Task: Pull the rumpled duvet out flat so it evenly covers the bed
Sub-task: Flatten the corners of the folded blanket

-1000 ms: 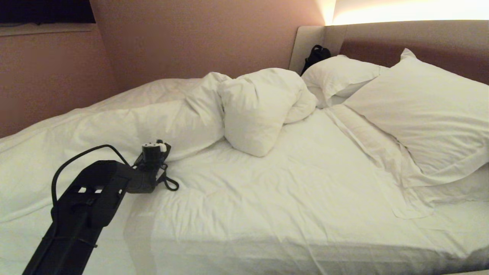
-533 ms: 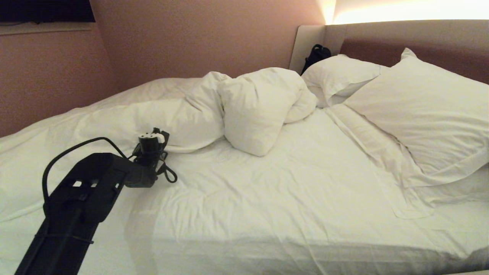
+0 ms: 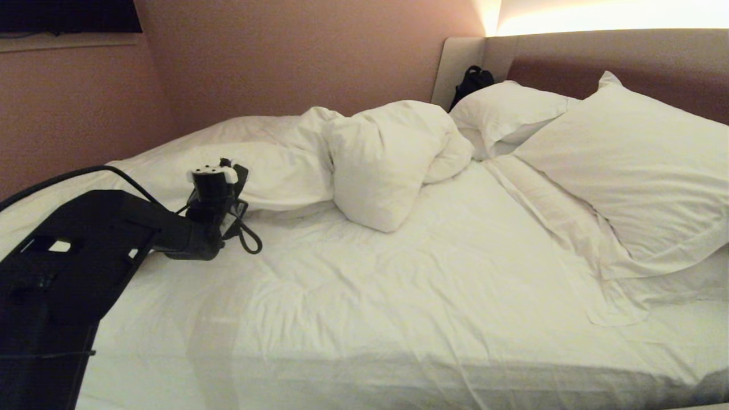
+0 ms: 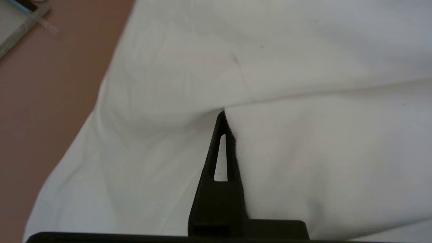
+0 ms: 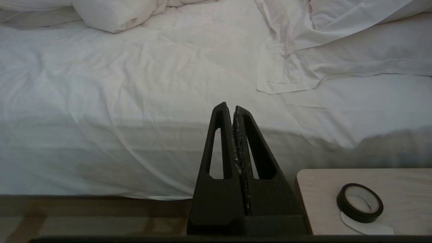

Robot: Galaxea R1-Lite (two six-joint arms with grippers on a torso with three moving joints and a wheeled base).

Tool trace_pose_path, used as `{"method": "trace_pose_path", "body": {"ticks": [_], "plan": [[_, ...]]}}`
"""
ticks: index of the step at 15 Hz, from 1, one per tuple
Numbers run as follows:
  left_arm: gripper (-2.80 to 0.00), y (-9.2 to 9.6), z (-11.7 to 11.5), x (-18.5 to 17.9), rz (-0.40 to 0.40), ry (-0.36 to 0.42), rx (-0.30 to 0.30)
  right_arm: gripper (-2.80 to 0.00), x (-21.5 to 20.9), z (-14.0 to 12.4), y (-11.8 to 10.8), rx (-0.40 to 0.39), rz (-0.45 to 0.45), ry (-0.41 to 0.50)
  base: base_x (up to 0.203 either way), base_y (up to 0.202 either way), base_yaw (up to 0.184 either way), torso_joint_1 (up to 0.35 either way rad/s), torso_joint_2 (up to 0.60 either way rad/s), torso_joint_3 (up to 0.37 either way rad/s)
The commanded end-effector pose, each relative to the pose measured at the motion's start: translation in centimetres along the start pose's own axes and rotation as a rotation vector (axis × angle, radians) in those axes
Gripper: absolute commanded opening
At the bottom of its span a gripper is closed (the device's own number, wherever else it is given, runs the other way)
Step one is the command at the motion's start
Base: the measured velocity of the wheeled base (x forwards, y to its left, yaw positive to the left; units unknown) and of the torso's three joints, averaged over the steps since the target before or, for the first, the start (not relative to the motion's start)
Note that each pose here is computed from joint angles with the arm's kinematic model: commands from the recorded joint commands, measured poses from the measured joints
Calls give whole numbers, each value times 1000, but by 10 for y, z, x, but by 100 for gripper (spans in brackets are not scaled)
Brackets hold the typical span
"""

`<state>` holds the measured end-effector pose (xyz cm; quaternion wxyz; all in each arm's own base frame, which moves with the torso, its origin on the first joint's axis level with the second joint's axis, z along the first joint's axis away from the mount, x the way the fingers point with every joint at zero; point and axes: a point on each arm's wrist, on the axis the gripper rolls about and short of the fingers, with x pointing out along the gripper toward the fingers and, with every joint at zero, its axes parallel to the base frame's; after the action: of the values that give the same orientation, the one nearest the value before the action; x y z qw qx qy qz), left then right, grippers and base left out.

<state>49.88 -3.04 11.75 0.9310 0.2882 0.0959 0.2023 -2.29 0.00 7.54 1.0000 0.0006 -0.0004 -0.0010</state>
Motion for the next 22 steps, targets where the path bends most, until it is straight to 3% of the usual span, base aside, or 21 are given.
{"method": "trace_pose_path", "body": {"ticks": [1,5,8,14,22], "plan": [[-280,14,15,-10,14,-24,-13,-280,0,0,0,0,0,1,0,0,0,0,0,0],[-280,34,22,-37,-11,-13,-15,-280,0,0,0,0,0,1,0,0,0,0,0,0],[-280,42,10,-76,-105,21,-9,-280,0,0,0,0,0,1,0,0,0,0,0,0],[-280,92,-6,-168,-243,19,-115,-280,0,0,0,0,0,1,0,0,0,0,0,0],[-280,133,-44,-257,-284,27,-173,-280,0,0,0,0,0,1,0,0,0,0,0,0]]}}
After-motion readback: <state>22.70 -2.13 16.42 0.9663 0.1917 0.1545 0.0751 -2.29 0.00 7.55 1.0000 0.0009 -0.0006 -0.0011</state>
